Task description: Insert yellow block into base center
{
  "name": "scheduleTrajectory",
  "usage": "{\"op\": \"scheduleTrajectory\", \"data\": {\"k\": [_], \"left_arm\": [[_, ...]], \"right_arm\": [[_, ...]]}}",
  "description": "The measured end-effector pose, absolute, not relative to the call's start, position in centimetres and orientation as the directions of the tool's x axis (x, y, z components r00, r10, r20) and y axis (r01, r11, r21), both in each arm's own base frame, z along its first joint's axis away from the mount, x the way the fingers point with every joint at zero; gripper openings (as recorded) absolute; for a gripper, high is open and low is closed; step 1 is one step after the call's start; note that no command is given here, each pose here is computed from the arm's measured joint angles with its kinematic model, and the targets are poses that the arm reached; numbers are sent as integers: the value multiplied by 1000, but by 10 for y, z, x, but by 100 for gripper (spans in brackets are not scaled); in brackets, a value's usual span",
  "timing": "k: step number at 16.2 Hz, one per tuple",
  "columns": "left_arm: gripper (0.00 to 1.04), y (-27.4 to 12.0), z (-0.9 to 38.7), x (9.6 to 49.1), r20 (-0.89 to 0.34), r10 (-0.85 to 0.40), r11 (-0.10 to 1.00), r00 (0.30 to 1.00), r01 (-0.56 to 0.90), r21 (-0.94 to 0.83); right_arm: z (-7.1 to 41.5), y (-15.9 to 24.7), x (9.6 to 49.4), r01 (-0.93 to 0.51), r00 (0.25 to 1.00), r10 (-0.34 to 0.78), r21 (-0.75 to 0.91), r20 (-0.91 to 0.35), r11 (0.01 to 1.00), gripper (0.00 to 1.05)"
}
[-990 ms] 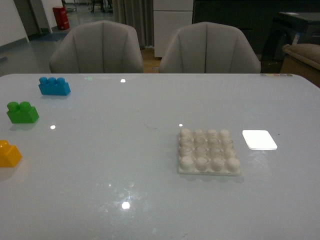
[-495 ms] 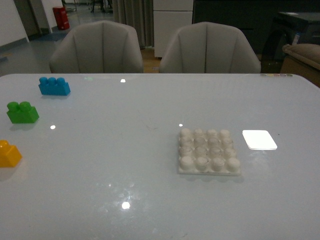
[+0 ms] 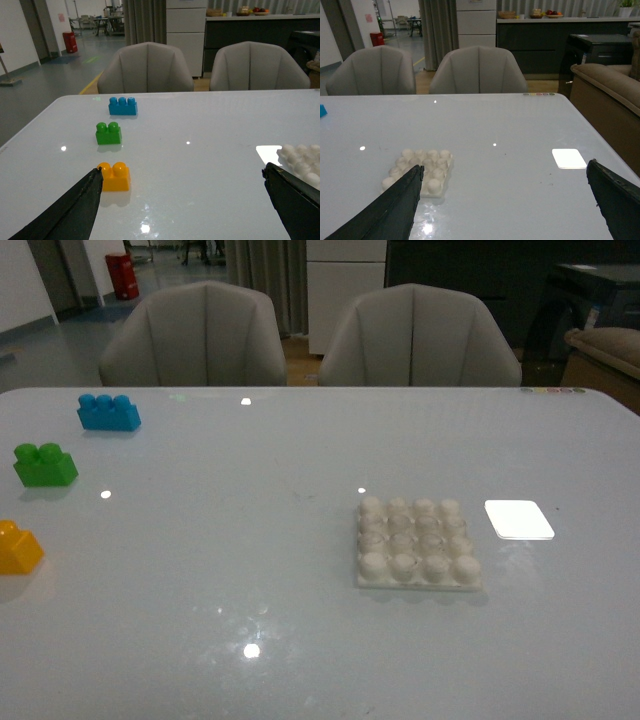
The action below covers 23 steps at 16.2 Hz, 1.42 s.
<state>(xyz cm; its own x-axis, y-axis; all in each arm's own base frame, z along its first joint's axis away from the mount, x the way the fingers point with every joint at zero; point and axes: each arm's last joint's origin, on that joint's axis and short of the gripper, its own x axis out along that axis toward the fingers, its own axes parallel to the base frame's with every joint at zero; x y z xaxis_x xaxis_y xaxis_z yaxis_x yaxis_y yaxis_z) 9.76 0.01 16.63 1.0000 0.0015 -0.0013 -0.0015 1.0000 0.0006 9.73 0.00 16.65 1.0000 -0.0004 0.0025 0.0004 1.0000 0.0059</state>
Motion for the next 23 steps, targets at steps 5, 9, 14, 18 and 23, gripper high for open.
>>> {"op": "scheduleTrajectory", "data": {"k": [5, 9, 14, 18, 23], "left_arm": [[98, 0, 166, 98, -1, 1, 1000, 1000, -1, 1], [98, 0, 166, 98, -1, 1, 1000, 1000, -1, 1], [98, 0, 166, 98, -1, 1, 1000, 1000, -1, 1], [98, 0, 166, 98, -1, 1, 1000, 1000, -1, 1], [98, 0, 166, 98, -1, 1, 1000, 1000, -1, 1]], "right_arm": [[231, -14, 149, 22, 999, -22, -2, 42, 1000, 98], [239, -2, 286, -37, 980, 39, 15, -195, 999, 98], [170, 35, 366, -122, 848, 95, -16, -522, 992, 98], [147, 44, 376, -143, 794, 107, -13, -598, 990, 98], [96, 57, 402, -140, 672, 138, 58, -728, 988, 98]]}}
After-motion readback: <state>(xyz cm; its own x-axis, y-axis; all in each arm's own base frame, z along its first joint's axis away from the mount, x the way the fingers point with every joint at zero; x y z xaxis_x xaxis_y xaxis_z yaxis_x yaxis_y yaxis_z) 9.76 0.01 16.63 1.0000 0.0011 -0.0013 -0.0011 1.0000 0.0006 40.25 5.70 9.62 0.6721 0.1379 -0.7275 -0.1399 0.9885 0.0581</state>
